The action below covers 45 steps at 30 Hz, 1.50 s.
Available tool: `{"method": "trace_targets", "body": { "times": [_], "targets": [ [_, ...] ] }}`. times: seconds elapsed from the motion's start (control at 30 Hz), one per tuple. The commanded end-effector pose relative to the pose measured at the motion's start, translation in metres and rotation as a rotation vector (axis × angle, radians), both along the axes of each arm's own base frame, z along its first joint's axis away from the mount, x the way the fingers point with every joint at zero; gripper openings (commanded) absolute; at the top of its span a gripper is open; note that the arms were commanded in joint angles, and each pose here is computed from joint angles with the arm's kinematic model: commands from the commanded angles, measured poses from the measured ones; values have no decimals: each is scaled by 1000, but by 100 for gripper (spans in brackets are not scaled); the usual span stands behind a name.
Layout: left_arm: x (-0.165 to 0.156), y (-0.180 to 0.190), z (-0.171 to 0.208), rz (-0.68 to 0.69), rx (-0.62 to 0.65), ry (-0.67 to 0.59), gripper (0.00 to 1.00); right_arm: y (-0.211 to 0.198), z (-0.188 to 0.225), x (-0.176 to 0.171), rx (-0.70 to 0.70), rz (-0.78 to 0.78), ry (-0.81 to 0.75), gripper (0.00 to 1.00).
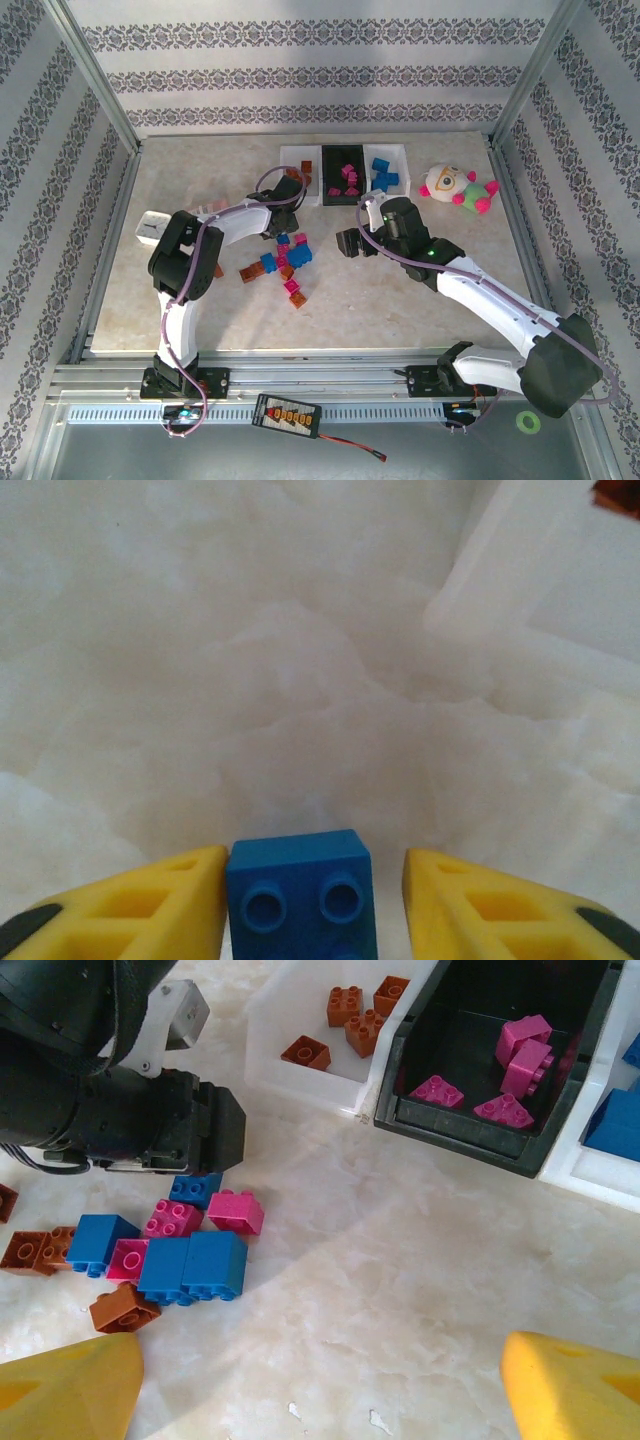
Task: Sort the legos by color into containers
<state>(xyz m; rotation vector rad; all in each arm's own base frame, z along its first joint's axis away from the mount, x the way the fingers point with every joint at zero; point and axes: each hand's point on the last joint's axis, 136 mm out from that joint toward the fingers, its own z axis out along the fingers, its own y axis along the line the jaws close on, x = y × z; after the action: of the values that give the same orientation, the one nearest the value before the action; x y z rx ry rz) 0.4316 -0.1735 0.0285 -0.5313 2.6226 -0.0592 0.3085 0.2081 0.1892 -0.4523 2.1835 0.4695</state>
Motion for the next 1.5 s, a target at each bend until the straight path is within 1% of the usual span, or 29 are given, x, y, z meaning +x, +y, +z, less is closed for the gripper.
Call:
{"method": "trace_targets", "body": {
  "times": [0.0,0.1,0.27,0.3,0.4,0.43,0.5,0.57,0.63,0.67,0.77,1.0,1.13,1.33,1.47],
  "targets": [
    [-2,4,-3,14,1,34,43,-2,7,-1,13,-20,-18,92],
    [-2,4,-2,12,0,32,36,-1,10,-1,18,-19,-22,92],
    [-2,4,-3,10,5,34,31,-2,14,-1,26,-26,-31,92],
    [-2,4,-3,11,7,32,32,-3,15,-1,26,-28,-33,92],
    [-4,6,-8,15,16,43,43,-4,15,-2,27,-30,-35,92],
    [-4,6,-10,14,17,48,45,-4,15,-2,26,-32,-36,92],
    [-5,5,-14,14,14,59,45,-5,16,-2,25,-34,-37,92],
    [-4,3,-16,15,6,64,42,-6,15,-2,23,-39,-37,92],
    [-4,2,-15,19,-1,60,33,-7,16,-3,26,-41,-38,92],
    [-3,2,-12,20,-4,54,30,-7,16,-3,26,-43,-38,92],
    [0,2,1,22,-14,22,25,-8,18,-3,36,-50,-41,92],
    [13,-11,55,11,-94,-94,24,-14,18,4,97,-109,-37,92],
    [18,-34,88,-11,-209,-155,24,-10,16,8,176,-107,-22,91],
    [15,-74,131,-67,-383,-219,24,-3,8,19,303,-129,15,86],
    [18,-103,152,-126,-445,-282,23,-17,7,27,347,-196,18,86]
  ]
}}
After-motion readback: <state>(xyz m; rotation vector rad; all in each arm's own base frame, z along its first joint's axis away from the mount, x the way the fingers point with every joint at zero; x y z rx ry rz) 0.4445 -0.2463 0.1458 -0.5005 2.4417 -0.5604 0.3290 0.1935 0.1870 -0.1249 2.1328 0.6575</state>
